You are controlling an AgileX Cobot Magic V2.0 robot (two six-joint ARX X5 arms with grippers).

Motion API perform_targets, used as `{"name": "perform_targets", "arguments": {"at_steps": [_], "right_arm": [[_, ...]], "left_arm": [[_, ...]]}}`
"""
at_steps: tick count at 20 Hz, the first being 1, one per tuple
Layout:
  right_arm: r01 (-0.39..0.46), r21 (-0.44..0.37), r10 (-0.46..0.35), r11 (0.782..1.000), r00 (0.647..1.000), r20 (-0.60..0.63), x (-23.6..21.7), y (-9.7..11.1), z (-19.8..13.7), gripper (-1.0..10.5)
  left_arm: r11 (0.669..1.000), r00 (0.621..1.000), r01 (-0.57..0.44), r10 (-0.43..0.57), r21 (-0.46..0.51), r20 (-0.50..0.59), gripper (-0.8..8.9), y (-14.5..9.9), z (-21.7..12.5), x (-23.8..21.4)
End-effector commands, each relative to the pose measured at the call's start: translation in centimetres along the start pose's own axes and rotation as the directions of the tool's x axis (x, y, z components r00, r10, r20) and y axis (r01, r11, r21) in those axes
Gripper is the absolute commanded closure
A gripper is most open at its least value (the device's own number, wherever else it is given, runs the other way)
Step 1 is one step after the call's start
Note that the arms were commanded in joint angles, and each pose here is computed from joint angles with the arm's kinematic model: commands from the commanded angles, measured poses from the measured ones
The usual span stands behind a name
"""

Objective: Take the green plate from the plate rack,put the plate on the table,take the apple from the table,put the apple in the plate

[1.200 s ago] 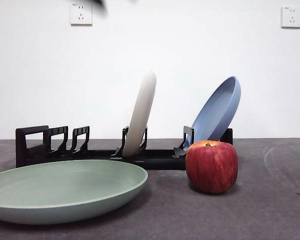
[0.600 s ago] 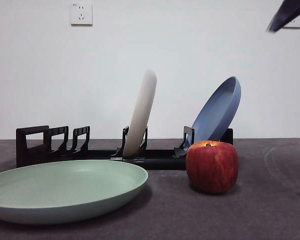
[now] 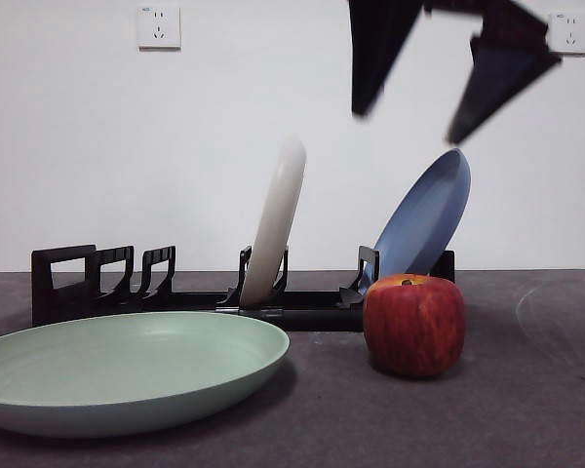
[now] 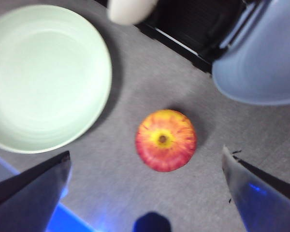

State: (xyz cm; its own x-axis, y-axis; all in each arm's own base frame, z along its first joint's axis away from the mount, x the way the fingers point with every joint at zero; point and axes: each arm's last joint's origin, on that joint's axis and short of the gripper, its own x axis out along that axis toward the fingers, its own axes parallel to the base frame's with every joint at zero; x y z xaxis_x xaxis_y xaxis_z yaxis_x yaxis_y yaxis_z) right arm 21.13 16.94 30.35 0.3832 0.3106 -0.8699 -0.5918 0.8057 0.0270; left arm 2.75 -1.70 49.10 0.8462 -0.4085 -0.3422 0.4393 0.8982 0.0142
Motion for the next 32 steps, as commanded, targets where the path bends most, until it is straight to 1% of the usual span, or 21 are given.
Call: {"name": "perform_targets", "arguments": {"at_steps": [1, 8, 12, 21, 23, 26, 30, 31, 32], "right_arm": [[0.008, 0.033, -0.007, 0.999, 1.0, -0.023, 2.5, -0.1, -1.2, 3.5], [0.008, 0.084, -0.011, 0.996, 1.0, 0.028, 6.1, -0.2, -3.2, 3.5], [0.008, 0.083, -0.011, 0.997, 1.0, 0.025, 7.7, -0.3, -4.1, 3.5], [0.018, 0.081, -0.015, 0.997, 0.999, -0.044, 11.8, -0.3, -4.2, 3.6], [0.039, 0.079, -0.034, 0.996, 0.997, -0.064, 12.3, -0.4, -4.3, 5.1], [0.064, 0.078, -0.06, 0.995, 0.997, -0.057, 12.2, -0.4, -4.2, 7.4], [0.07, 0.075, -0.062, 0.995, 0.993, -0.1, 11.7, -0.4, -4.0, 9.3], [0.071, 0.074, -0.062, 0.995, 0.992, -0.11, 11.3, -0.4, -3.6, 9.6], [0.071, 0.073, -0.063, 0.995, 0.991, -0.118, 10.7, -0.4, -3.0, 9.6]], "left_arm": [[1.0, 1.0, -0.003, 0.003, 0.011, 0.009, 5.53, 0.2, 0.0, -0.2], [1.0, 1.0, -0.003, 0.003, 0.019, 0.009, 5.53, 0.2, 0.0, -0.2], [1.0, 1.0, -0.003, 0.003, 0.019, 0.009, 5.53, 0.2, 0.0, -0.2], [1.0, 1.0, 0.001, -0.001, 0.019, 0.008, 5.53, 0.2, -0.1, -0.2], [1.0, 1.0, 0.001, -0.001, 0.019, 0.008, 5.53, 0.2, -0.1, -0.2], [1.0, 1.0, 0.001, -0.001, 0.019, 0.008, 5.53, 0.2, -0.1, -0.2], [1.0, 1.0, 0.001, -0.001, 0.019, 0.008, 5.54, 0.2, 0.0, -0.2], [1.0, 1.0, 0.0, 0.0, 0.019, 0.008, 5.54, 0.2, 0.0, -0.2], [1.0, 1.0, 0.001, -0.001, 0.019, 0.008, 5.54, 0.2, 0.0, -0.2]]}}
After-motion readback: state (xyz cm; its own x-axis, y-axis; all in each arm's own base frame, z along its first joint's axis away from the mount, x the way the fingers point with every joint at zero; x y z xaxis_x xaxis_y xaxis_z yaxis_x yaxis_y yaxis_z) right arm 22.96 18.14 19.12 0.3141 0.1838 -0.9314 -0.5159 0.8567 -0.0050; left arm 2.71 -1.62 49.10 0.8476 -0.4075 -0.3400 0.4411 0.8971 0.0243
